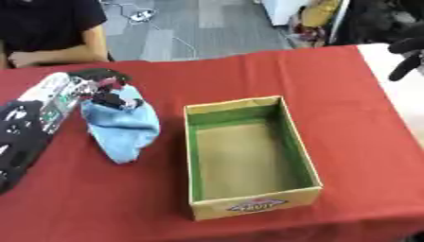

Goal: Pick up objects on the table and place them in the box.

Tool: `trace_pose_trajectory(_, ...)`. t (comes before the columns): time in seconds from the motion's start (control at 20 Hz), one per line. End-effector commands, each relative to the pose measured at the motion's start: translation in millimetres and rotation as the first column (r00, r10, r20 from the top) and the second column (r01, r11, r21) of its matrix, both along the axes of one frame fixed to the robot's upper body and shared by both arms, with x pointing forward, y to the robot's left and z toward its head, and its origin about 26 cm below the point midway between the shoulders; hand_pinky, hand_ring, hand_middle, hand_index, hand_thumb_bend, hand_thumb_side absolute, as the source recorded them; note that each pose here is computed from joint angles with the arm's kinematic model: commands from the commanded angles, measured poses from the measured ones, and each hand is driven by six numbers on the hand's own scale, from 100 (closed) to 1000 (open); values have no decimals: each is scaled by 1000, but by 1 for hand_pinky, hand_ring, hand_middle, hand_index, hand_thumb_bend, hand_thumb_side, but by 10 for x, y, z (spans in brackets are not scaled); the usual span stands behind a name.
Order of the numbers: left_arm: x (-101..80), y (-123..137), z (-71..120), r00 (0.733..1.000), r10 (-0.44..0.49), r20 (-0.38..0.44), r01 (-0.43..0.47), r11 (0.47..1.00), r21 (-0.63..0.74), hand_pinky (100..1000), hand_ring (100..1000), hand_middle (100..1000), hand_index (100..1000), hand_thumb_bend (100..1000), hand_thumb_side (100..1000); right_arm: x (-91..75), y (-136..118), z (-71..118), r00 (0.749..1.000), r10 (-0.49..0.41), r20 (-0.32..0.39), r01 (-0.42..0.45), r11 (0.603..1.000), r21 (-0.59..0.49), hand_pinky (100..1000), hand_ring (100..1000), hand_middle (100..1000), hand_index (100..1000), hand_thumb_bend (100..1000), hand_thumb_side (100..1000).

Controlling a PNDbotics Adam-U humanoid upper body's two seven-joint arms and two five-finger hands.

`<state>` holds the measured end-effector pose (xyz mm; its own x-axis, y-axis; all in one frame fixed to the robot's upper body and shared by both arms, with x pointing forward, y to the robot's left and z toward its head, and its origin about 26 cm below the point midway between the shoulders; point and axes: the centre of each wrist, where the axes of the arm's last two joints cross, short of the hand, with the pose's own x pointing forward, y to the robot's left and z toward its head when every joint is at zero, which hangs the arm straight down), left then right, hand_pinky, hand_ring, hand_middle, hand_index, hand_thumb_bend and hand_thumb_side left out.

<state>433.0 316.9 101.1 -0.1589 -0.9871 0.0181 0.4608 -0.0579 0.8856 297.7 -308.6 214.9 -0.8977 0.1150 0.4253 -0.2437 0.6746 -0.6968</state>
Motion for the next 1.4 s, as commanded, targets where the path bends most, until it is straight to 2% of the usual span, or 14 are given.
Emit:
trace_pose_trajectory(0.05,16,-26,15,997,-24,-70,27,999,41,540,607,865,982,925,822,-13,21,90,999,15,34,-15,1000,-14,535,756,802,963,100,678)
trace_pose_trajectory(0.3,-9,42,-234,977,27,-211,-8,996,92,553,603,840,950,930,809,-9,26,99,999,18,39,-17,1000,-10,535,756,803,963,100,678)
trace_pose_trajectory(0.65,-35,184,-371,947,82,-311,-49,992,113,566,596,788,885,901,760,-10,23,100,999,16,40,-16,1000,-10,536,757,803,963,100,680)
trace_pose_trajectory(0.7,-35,197,-374,941,89,-328,-52,991,122,558,579,769,866,838,699,-10,23,100,999,16,40,-16,1000,-10,536,757,803,963,100,680)
trace_pose_trajectory(0.75,-34,204,-372,935,97,-340,-54,990,132,532,534,697,771,568,453,-10,23,99,999,16,40,-16,1000,-10,535,757,803,963,100,680)
trace_pose_trajectory(0.8,-34,214,-365,932,110,-344,-61,987,150,514,509,653,716,463,352,-11,22,99,999,16,39,-16,1000,-10,535,756,803,963,100,680)
trace_pose_trajectory(0.85,-33,214,-358,932,120,-342,-67,984,164,428,421,534,575,241,152,-11,22,98,999,16,39,-16,1000,-10,535,756,803,963,100,680)
trace_pose_trajectory(0.9,-30,217,-333,938,134,-320,-79,980,181,268,302,434,461,101,100,-11,22,98,999,16,39,-16,1000,-11,535,756,803,963,100,681)
trace_pose_trajectory(0.95,-26,210,-306,948,142,-284,-89,977,193,160,222,362,400,100,100,-11,22,97,999,16,38,-15,1000,-11,535,756,803,963,100,681)
trace_pose_trajectory(1.0,-22,204,-274,960,145,-238,-99,976,195,100,108,235,283,100,221,-12,20,97,999,15,38,-15,1000,-10,535,756,803,963,100,681)
trace_pose_trajectory(1.05,-25,203,-269,968,147,-204,-108,975,194,100,129,257,307,100,191,-12,20,97,999,15,38,-15,1000,-10,535,756,803,963,100,681)
trace_pose_trajectory(1.1,-17,200,-220,979,146,-143,-119,976,183,100,100,100,149,100,364,-12,19,96,999,14,37,-14,1000,-10,535,756,803,963,100,682)
trace_pose_trajectory(1.2,-21,210,-187,987,148,-60,-138,979,151,100,100,100,113,100,339,-13,18,95,999,13,36,-13,1000,-10,535,756,803,963,100,682)
trace_pose_trajectory(1.4,-37,245,-149,986,166,-29,-164,985,61,100,100,100,100,100,375,-14,15,93,999,11,35,-11,1000,-9,535,756,803,963,100,682)
